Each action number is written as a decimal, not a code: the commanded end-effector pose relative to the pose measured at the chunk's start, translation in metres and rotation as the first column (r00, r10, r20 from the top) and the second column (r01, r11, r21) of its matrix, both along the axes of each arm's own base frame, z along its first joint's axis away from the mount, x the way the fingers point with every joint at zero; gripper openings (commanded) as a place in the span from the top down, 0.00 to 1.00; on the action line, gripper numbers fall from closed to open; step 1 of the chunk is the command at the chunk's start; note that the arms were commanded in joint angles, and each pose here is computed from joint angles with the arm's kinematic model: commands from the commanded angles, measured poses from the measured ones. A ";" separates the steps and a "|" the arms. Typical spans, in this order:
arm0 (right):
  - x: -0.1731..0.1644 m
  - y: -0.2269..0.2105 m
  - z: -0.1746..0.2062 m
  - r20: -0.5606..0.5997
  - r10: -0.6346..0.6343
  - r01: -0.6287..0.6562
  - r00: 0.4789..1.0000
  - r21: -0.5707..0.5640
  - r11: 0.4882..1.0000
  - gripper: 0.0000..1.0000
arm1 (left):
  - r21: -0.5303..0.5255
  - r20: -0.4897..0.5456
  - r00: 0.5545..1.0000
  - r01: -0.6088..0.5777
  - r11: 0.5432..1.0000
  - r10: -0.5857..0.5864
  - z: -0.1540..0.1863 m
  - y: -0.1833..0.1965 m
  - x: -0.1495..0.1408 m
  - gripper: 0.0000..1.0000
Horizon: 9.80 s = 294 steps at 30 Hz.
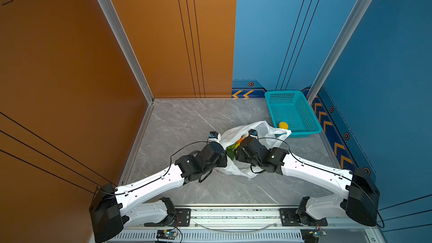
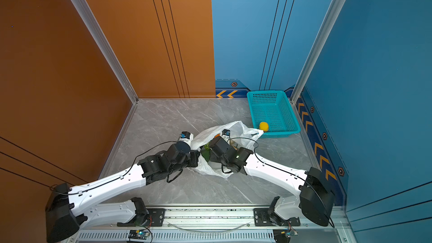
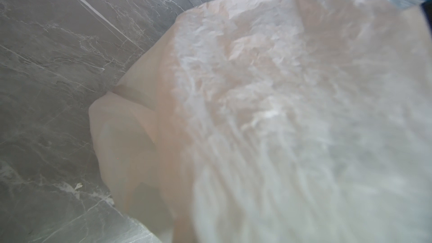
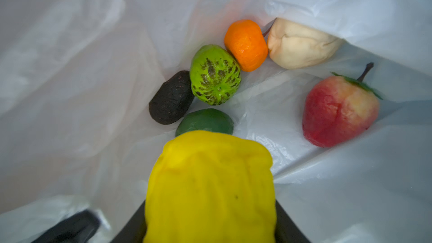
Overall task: Untie the knot of the plastic bag and take out the fruit
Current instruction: Pick up the fruit from the plastic bag, then place the fruit in the basket, then pick up the fruit from the plastic bag, then place the fruit in the basket.
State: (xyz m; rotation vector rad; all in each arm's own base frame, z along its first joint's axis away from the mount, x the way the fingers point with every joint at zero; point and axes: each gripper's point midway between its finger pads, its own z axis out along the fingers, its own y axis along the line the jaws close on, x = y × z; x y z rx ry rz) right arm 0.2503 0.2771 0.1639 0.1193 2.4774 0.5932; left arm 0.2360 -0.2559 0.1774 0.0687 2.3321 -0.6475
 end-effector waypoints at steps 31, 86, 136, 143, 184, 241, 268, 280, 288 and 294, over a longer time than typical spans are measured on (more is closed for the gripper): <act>0.153 -0.188 0.141 0.170 -0.247 0.238 0.954 0.075 0.968 0.53 | 0.042 0.019 1.000 -0.019 0.999 0.019 0.002 0.013 -0.004 1.00; 0.197 -0.278 0.052 -0.004 -0.355 0.353 0.935 -0.100 0.930 0.08 | 0.014 0.028 0.999 -0.028 1.000 0.028 0.003 0.013 -0.007 1.00; -0.007 -0.041 -0.035 -0.104 0.209 -0.228 0.972 -0.235 0.945 0.00 | -0.013 0.064 0.998 0.024 1.000 -0.023 0.019 -0.008 -0.002 1.00; 0.012 -0.037 -0.062 -0.122 0.143 -0.173 0.982 -0.286 0.942 0.01 | -0.003 0.069 0.996 0.057 0.998 -0.057 0.018 -0.014 -0.005 1.00; 0.075 -0.057 -0.123 -0.107 -0.011 -0.033 0.994 -0.394 0.918 0.08 | 0.032 0.023 0.991 0.131 0.991 -0.131 -0.008 -0.023 -0.013 1.00; 0.044 -0.072 0.136 0.033 0.145 -0.146 0.989 0.009 0.989 0.58 | 0.146 -0.018 0.996 0.086 0.986 -0.084 -0.007 0.020 -0.027 1.00; 0.237 -0.288 0.007 -0.026 -0.364 0.356 0.931 -0.160 0.921 0.59 | 0.200 -0.074 0.990 0.131 0.971 -0.118 -0.009 0.046 -0.050 1.00; 0.242 -0.336 -0.075 -0.156 -0.452 0.404 0.878 -0.264 0.876 0.46 | 0.201 -0.066 0.992 0.122 0.972 -0.111 -0.008 0.046 -0.049 1.00; 0.232 -0.336 -0.072 -0.151 -0.461 0.408 0.875 -0.282 0.868 0.17 | 0.199 -0.065 0.992 0.119 0.973 -0.108 -0.008 0.047 -0.049 1.00; 0.230 -0.327 -0.050 -0.118 -0.440 0.400 0.890 -0.262 0.878 0.11 | 0.202 -0.067 0.992 0.120 0.972 -0.108 -0.009 0.047 -0.049 1.00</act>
